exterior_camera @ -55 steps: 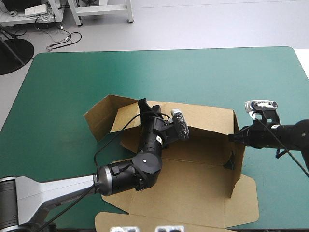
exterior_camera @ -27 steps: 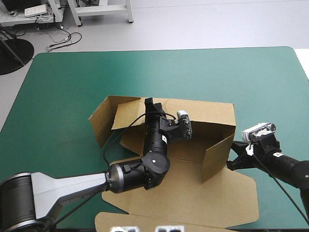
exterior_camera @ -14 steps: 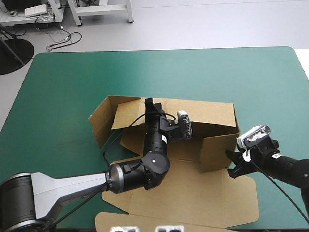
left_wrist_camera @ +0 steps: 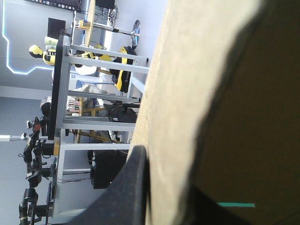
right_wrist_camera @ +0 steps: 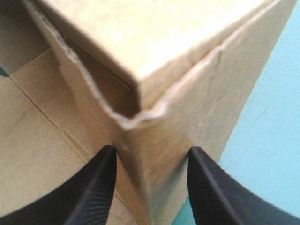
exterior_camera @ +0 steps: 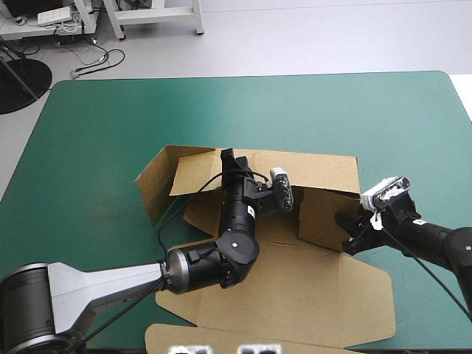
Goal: Fold the box
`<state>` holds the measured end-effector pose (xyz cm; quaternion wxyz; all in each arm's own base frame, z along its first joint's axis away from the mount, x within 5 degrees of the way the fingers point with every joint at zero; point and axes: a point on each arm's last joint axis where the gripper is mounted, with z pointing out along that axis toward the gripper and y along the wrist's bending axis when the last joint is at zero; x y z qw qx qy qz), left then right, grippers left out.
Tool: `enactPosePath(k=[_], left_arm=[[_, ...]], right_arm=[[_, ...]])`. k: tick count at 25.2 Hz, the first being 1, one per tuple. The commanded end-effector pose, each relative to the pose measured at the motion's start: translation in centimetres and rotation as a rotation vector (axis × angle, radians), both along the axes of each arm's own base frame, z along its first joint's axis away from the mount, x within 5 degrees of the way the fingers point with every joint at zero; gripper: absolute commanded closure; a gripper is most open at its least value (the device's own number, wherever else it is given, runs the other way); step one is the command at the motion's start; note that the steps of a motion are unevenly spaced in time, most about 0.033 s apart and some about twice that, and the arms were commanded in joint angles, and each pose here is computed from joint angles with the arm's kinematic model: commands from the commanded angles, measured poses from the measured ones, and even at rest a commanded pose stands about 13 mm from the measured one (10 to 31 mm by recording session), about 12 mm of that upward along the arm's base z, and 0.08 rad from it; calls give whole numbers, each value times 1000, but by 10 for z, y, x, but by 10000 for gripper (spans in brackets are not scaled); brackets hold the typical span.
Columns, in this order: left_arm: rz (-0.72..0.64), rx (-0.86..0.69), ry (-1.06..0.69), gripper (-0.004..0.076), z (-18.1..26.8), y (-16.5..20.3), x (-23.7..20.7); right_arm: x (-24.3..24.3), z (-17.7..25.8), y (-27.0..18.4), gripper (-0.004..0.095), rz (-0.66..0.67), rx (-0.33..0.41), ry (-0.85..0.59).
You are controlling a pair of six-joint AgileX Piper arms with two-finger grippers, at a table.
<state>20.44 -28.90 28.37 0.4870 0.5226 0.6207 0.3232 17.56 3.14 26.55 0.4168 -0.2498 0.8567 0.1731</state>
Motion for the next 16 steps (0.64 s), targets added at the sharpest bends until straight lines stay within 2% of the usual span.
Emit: enactPosePath(k=[1, 3, 4, 8, 9, 16], left_arm=[[-72, -104, 68, 734, 5, -8, -7], [-79, -106, 71, 734, 4, -9, -7], [-85, -108, 74, 734, 4, -9, -7], [-100, -102, 61, 734, 5, -10, -7], [-104, -99, 55, 734, 6, -11, -7], [-125, -67, -8, 710, 11, -11, -6]], right_arm=[[16, 6, 1, 464, -36, 86, -36], [26, 0, -1, 484, -80, 131, -9], [30, -2, -2, 528, -104, 147, -7], [36, -5, -2, 896, -102, 159, -17], [35, -5, -2, 921, -98, 158, -18], [34, -5, 0, 908, -74, 164, -9]])
